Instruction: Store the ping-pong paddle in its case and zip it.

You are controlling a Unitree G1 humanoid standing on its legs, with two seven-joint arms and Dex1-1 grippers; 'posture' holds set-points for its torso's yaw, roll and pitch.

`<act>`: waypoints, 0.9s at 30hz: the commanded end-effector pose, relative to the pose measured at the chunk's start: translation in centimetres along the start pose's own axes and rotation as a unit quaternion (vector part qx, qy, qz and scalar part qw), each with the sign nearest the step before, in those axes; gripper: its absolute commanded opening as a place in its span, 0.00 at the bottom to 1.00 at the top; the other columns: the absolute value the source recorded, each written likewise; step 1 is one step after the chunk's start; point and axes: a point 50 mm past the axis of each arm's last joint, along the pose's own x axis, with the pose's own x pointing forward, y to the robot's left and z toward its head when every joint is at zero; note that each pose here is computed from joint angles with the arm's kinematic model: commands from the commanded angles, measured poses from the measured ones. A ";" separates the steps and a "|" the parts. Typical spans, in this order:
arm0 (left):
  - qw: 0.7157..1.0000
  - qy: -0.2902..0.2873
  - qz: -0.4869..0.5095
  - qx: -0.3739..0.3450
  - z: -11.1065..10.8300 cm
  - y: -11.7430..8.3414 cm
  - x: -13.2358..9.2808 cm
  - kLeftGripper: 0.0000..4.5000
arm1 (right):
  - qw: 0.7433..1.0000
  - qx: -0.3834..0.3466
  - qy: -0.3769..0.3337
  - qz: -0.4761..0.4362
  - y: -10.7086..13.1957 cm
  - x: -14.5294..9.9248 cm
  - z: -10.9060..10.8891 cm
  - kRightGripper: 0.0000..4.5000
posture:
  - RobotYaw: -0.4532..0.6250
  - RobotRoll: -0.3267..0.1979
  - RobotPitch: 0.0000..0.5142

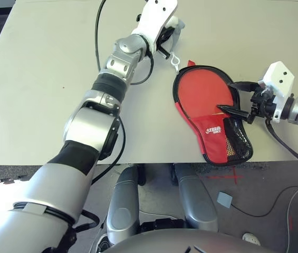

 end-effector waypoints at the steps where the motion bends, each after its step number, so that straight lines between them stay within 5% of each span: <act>1: 0.999 -0.041 0.018 0.005 1.7 -0.5 0.6 0.06 | 0.994 0.064 0.081 0.042 2.3 0.8 -4.1 1.00 | 0.32 0.62 0.75; 19: 0.983 -0.059 -0.171 -0.042 3.0 -10.4 2.2 0.06 | 0.993 0.073 0.080 0.041 3.0 1.0 -4.3 1.00 | 0.30 0.62 0.76; 20: 0.980 -0.056 -0.184 -0.045 2.9 -10.8 2.1 0.22 | 0.993 0.074 0.080 0.041 3.0 1.0 -4.3 1.00 | 0.30 0.62 0.76; 27: 0.973 -0.066 -0.211 -0.068 3.2 -11.2 2.0 0.81 | 0.993 0.078 0.079 0.040 3.3 1.1 -4.5 1.00 | 0.30 0.62 0.76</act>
